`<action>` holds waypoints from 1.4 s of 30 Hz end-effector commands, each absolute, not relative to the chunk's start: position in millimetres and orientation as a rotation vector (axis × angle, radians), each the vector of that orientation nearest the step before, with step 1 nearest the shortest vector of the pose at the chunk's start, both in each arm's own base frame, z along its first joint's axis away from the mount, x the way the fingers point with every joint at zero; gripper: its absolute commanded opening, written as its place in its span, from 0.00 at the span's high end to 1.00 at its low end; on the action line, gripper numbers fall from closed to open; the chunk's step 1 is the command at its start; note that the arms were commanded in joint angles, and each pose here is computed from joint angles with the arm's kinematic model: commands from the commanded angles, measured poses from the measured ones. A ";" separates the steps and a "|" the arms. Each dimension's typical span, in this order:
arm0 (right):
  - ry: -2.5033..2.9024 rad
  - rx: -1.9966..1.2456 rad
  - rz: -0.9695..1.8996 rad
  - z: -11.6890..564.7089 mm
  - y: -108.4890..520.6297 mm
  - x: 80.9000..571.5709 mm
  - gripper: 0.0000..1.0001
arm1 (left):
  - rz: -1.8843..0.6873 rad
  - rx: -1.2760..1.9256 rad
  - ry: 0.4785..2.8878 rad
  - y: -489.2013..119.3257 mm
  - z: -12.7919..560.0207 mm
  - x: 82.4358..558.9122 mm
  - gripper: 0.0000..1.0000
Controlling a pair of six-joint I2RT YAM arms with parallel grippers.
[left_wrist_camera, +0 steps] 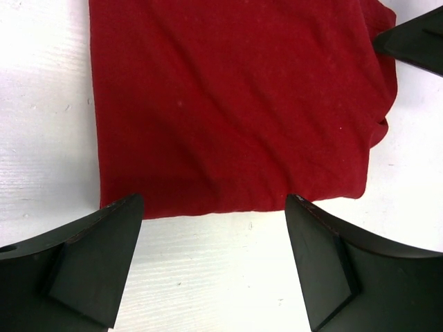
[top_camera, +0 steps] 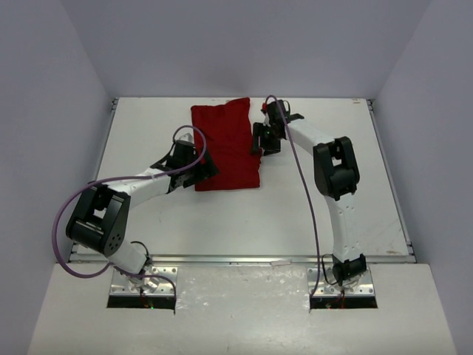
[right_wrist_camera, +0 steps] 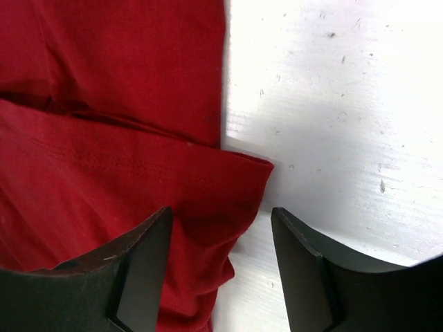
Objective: Fold and stack the t-shirts
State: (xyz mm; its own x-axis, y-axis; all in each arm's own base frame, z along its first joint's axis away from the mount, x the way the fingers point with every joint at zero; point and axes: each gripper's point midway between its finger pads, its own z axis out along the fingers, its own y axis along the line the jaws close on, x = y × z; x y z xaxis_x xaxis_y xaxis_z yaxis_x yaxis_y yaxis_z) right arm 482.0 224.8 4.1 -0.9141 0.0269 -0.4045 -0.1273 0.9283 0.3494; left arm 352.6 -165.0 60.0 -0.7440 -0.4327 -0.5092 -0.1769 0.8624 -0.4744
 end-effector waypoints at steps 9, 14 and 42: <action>2.538 -0.135 0.498 59.6 234.9 499.1 0.43 | -0.572 -0.383 2.366 -173.4 69.5 358.8 0.18; 2.551 -0.151 0.513 50.4 241.5 490.3 0.54 | -0.572 -0.381 2.370 -172.9 68.4 357.0 0.18; 2.158 -0.482 1.027 134.7 306.8 480.0 0.99 | -0.577 -0.397 2.353 -167.3 69.1 355.6 0.19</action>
State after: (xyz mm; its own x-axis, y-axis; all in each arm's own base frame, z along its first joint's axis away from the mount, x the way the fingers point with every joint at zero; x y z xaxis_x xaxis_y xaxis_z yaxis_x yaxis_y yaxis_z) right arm 470.3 281.0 72.3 -0.8177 -0.0419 -0.5741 -0.3933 0.7689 0.5040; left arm 345.6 -164.6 50.6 -0.7640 -0.4074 -0.5004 -0.1582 0.8701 -0.4668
